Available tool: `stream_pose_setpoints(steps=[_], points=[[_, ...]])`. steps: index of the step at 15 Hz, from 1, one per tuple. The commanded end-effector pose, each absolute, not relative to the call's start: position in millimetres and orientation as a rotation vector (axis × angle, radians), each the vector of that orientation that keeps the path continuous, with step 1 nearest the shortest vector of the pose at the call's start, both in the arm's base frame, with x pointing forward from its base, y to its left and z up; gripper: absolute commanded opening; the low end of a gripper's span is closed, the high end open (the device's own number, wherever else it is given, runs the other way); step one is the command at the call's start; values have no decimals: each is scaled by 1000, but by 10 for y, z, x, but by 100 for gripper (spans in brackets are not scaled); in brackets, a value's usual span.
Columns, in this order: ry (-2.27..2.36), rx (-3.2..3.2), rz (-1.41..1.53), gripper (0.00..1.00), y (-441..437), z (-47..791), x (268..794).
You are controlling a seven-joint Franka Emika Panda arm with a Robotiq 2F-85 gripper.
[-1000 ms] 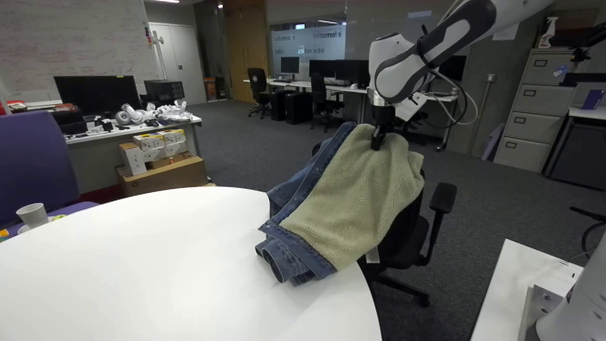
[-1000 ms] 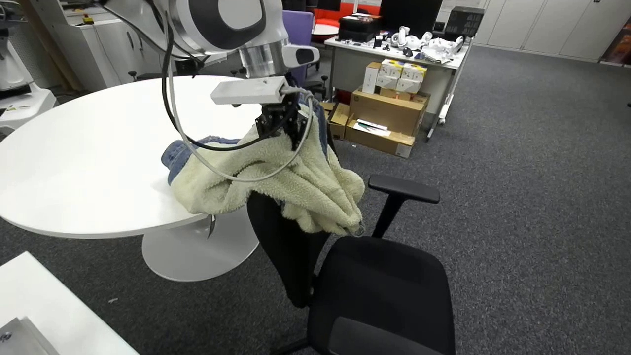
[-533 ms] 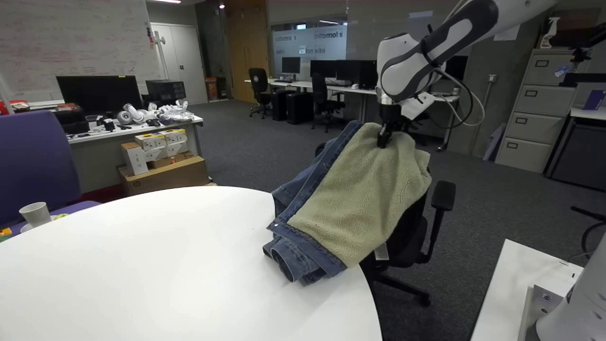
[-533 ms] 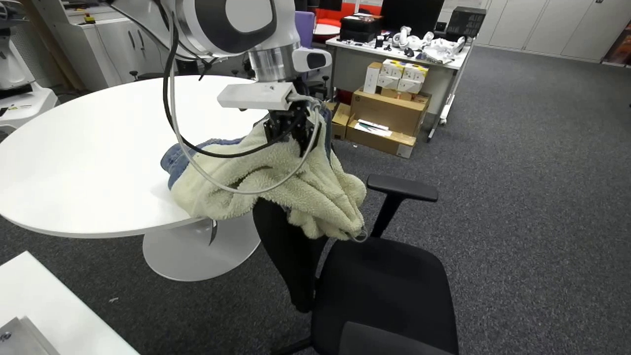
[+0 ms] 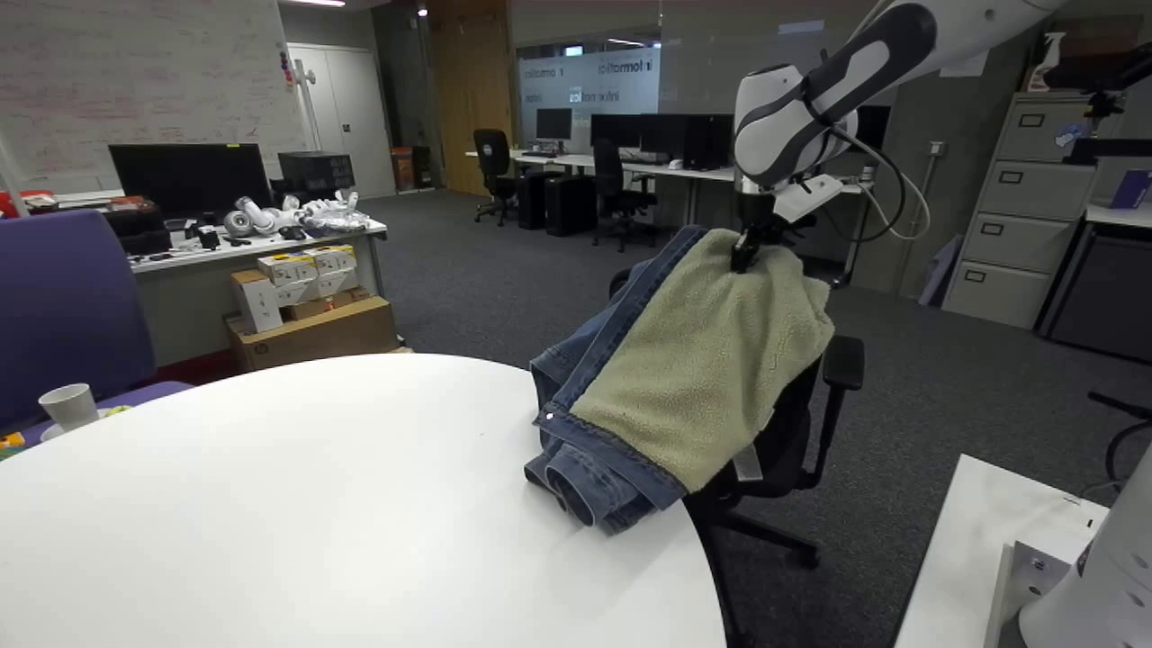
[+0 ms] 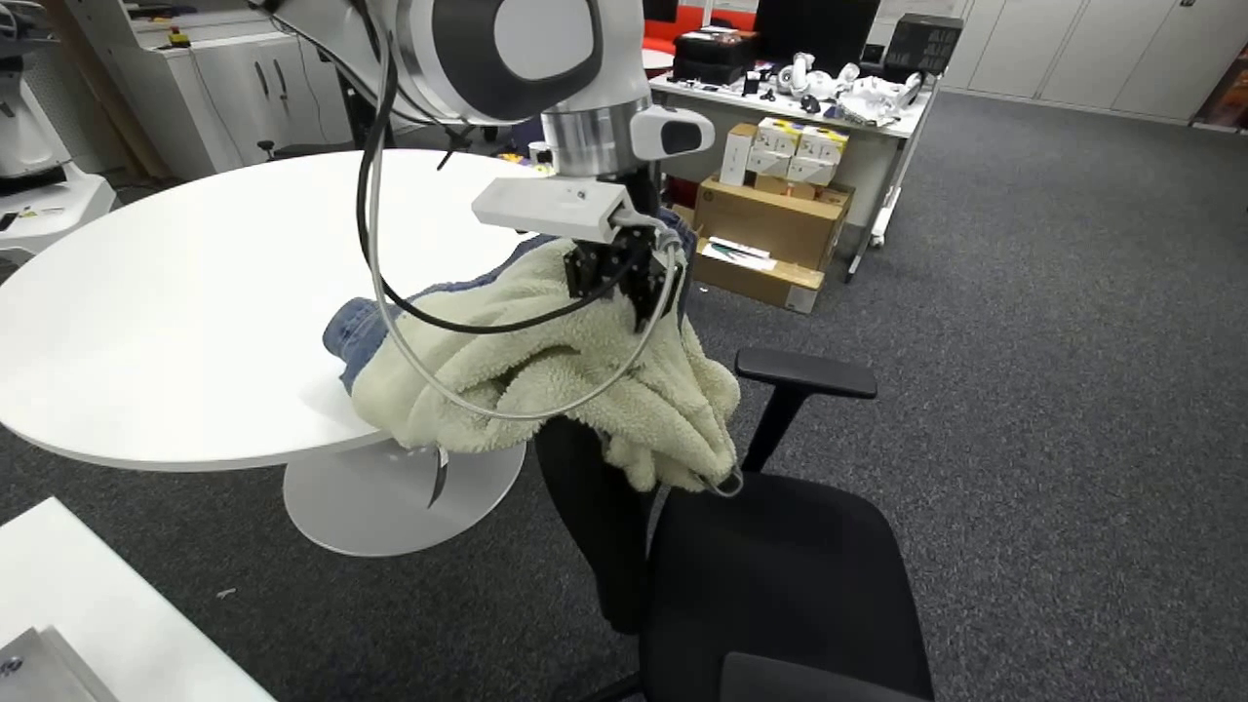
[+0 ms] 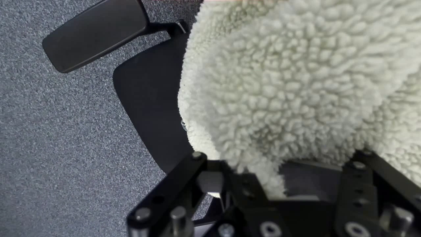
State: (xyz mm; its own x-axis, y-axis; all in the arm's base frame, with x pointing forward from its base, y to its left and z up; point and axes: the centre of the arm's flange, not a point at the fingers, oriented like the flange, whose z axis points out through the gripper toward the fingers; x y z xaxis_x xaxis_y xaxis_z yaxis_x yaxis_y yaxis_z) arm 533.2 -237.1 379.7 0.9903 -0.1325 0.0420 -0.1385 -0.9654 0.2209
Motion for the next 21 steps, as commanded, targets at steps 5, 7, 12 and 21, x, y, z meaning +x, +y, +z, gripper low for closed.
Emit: stream_pose_setpoints(steps=[5, 7, 12, 21], points=[[-350, 2831, 94, 0, -2927, 3843, 5649], [-329, 2849, 157, 0, -2823, 4049, 5713], [-382, 2862, 306, 0, -2808, 4611, 5796], [-619, 2860, 402, 0, -3379, 4808, 5670]])
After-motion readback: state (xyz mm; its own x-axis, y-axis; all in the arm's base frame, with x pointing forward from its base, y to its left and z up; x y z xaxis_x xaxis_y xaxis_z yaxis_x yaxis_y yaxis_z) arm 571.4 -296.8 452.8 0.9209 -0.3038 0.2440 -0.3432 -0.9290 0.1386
